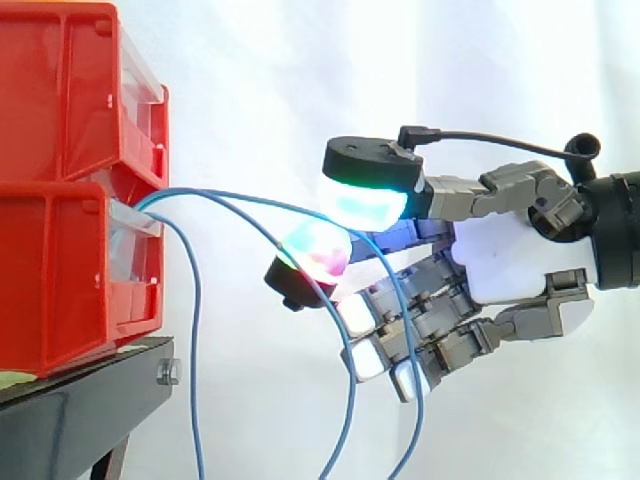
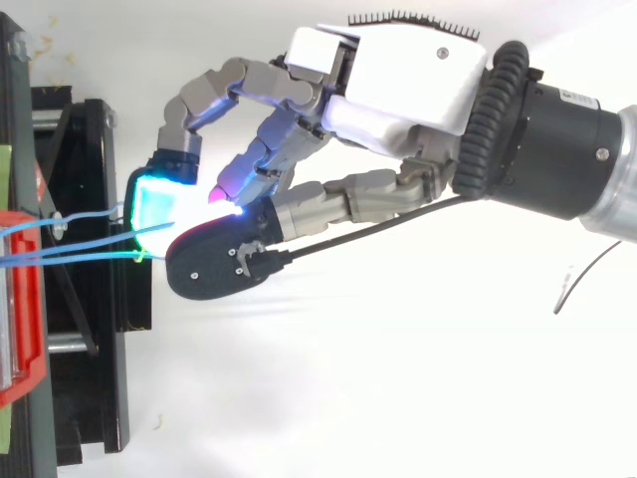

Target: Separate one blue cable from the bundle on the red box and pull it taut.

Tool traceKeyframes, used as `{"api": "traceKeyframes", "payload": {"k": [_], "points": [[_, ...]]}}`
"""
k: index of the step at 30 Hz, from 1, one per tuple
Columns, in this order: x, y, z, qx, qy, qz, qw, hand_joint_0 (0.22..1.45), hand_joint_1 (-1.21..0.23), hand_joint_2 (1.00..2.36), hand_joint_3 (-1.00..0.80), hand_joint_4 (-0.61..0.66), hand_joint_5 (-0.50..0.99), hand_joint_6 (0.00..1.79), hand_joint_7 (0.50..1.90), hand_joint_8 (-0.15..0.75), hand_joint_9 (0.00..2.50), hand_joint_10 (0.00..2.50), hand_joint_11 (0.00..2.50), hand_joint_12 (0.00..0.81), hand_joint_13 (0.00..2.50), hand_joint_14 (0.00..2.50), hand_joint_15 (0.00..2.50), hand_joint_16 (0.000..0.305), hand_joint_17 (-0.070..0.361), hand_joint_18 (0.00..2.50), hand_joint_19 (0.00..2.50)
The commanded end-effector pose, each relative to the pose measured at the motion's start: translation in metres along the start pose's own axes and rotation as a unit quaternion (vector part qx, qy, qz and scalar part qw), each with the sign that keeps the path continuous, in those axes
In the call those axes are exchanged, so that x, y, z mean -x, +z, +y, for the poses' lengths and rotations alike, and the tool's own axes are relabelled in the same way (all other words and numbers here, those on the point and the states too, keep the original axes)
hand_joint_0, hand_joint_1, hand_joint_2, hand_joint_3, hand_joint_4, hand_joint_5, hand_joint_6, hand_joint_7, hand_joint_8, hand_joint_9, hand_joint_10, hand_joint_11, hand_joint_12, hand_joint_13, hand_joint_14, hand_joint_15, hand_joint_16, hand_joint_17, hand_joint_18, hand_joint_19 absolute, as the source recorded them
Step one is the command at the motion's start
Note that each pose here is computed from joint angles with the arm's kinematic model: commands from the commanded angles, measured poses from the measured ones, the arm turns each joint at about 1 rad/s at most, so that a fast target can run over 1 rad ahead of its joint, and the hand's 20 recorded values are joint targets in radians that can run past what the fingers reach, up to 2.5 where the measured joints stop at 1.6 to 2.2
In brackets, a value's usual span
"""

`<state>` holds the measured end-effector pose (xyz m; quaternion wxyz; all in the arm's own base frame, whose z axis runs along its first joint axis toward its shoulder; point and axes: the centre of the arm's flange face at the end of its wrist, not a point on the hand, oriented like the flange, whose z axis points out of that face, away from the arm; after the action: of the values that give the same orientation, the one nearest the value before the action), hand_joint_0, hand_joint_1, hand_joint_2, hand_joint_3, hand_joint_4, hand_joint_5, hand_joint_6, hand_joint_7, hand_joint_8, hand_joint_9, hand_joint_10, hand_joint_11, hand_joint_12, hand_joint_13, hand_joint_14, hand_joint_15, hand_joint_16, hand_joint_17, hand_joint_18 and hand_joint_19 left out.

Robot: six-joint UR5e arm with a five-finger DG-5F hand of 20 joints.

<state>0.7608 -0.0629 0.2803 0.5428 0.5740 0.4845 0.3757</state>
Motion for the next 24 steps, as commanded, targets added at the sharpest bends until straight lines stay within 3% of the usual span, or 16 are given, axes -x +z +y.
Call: {"api": "traceKeyframes", "payload": {"k": [1,6,12,19,24], "points": [[0.0000,0.0001,0.0001,0.000,0.000,0.000,1.0000,0.57,-0.73,1.00,-0.44,0.06,-0.06,0.91,0.90,0.284,1.05,0.02,0.45,0.397,0.92,0.02,0.56,0.053,0.120,0.86,0.67],[-0.0001,-0.0004,-0.0004,-0.002,-0.001,0.002,1.0000,0.54,-0.61,1.00,-0.50,0.07,-0.06,0.90,0.91,0.291,1.07,0.02,0.44,0.409,0.92,0.02,0.56,0.055,0.125,0.87,0.68],[-0.0003,-0.0004,-0.0003,-0.002,-0.001,0.002,1.0000,0.52,-0.56,1.00,-0.50,0.07,-0.06,0.90,0.90,0.300,1.07,0.02,0.42,0.423,0.93,0.02,0.56,0.058,0.130,0.87,0.68],[-0.0003,-0.0001,0.0010,-0.001,0.000,0.002,1.0000,0.61,-0.83,1.01,-0.20,0.06,-0.03,0.91,0.92,0.311,1.12,0.02,0.43,0.423,0.99,0.02,0.56,0.060,0.134,0.99,0.63],[0.0010,-0.0026,0.0070,0.000,-0.002,0.002,1.0000,0.63,-0.90,1.02,-0.12,0.05,-0.02,0.92,0.91,0.299,1.17,0.02,0.45,0.412,1.04,0.02,0.60,0.057,0.128,1.00,0.64]]}}
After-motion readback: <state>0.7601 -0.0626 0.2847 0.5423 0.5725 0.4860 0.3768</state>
